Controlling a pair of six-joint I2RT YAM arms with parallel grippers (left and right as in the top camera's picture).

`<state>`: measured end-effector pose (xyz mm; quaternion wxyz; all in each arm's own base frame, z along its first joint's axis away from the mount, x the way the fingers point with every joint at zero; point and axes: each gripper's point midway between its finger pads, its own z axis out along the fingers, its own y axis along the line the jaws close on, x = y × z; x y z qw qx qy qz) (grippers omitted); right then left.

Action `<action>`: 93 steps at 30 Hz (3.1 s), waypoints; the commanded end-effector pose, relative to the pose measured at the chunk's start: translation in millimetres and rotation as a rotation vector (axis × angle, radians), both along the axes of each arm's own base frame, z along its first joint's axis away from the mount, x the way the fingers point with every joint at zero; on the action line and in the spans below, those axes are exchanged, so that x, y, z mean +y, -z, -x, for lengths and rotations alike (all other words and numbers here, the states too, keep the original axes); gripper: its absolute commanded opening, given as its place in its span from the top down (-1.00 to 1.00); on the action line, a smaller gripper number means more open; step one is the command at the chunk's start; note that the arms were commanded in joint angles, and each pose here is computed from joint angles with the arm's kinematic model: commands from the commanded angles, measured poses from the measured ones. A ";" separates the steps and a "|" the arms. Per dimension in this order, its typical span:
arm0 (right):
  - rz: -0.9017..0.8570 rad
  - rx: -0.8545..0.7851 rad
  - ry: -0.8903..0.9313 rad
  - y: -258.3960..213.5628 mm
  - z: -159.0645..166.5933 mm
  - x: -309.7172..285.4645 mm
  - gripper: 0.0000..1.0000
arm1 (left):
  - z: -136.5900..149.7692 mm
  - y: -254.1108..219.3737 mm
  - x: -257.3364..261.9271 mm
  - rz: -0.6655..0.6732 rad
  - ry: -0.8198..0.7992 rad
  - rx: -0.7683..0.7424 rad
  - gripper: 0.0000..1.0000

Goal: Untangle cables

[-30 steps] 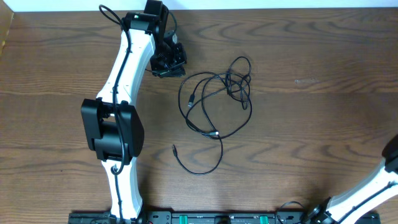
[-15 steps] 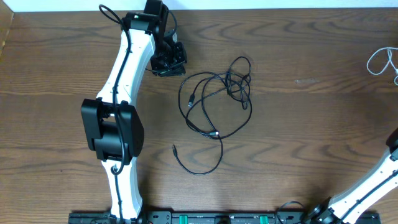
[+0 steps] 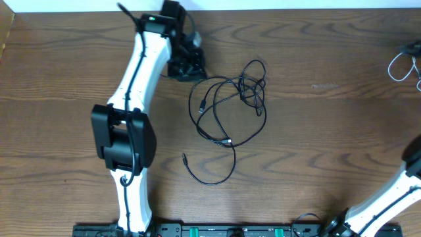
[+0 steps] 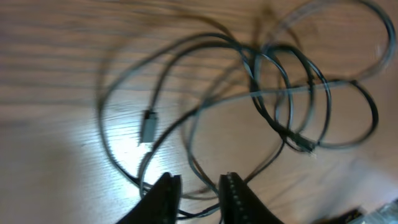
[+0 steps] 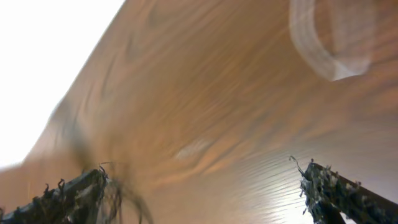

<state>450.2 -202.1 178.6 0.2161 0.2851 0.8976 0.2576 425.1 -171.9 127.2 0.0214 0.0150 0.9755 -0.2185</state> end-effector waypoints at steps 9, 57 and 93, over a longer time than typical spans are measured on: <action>0.081 0.080 -0.340 31.7 -17.0 117.0 -0.99 | 16.6 6.3 -79.2 -0.007 0.181 -0.097 0.09; -0.316 -0.540 -0.945 -95.6 5.7 310.4 -0.84 | 51.7 -224.8 -57.3 0.083 -0.029 -0.741 0.85; 0.303 -0.517 -1.301 -59.9 38.2 479.8 0.70 | 27.7 -225.5 -11.7 0.118 -0.296 -0.662 0.85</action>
